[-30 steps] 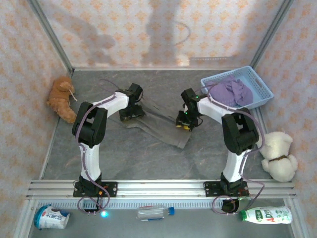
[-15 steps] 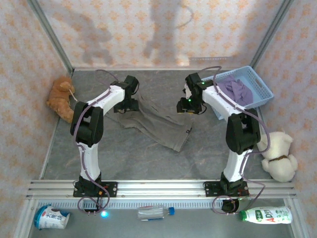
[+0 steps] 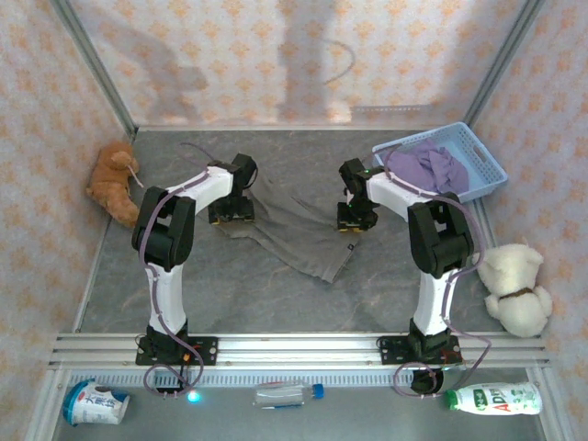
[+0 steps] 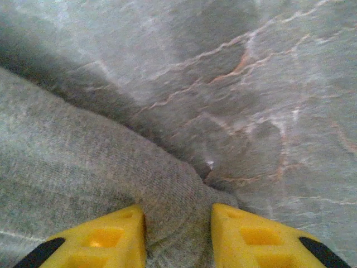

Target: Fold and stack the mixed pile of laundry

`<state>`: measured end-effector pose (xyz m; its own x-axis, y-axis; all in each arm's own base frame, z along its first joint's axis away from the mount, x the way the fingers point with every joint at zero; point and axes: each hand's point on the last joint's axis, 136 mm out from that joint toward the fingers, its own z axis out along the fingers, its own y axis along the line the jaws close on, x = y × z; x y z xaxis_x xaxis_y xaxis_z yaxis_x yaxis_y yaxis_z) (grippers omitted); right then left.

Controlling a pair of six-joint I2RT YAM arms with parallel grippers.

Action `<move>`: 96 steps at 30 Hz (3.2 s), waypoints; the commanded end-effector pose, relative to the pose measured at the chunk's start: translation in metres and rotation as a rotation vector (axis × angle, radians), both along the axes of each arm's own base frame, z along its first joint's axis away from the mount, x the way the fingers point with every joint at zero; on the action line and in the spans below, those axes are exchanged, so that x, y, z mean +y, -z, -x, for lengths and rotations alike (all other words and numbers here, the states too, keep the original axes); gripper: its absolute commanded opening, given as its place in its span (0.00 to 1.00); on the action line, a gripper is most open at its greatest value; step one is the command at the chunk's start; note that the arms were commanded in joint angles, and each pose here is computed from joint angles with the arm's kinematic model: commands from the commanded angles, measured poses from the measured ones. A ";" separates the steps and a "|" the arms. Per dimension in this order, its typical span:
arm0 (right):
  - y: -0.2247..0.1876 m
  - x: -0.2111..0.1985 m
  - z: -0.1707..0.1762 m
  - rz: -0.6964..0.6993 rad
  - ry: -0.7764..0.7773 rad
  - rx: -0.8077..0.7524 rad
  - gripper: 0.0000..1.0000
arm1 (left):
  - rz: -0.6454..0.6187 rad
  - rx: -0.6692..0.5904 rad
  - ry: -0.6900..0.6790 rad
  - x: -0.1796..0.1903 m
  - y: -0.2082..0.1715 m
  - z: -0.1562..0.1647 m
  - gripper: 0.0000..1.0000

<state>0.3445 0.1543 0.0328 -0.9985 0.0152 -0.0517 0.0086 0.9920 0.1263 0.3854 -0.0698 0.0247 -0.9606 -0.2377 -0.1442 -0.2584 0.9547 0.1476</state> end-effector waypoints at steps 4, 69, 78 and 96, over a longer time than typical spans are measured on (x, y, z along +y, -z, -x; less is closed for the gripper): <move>-0.034 -0.015 -0.007 0.057 0.035 -0.073 0.39 | -0.037 0.004 -0.036 0.016 -0.034 0.010 0.74; 0.012 -0.020 0.003 -0.209 0.588 0.023 0.93 | 0.235 -0.225 -0.114 -0.055 -0.059 -0.043 0.71; 0.040 -0.035 0.009 -0.004 0.515 0.049 0.42 | 0.181 -0.186 -0.118 -0.043 -0.042 -0.031 0.71; -0.075 -0.076 -0.055 0.223 0.111 -0.150 0.00 | 0.409 -0.258 -0.002 -0.144 -0.072 -0.029 0.41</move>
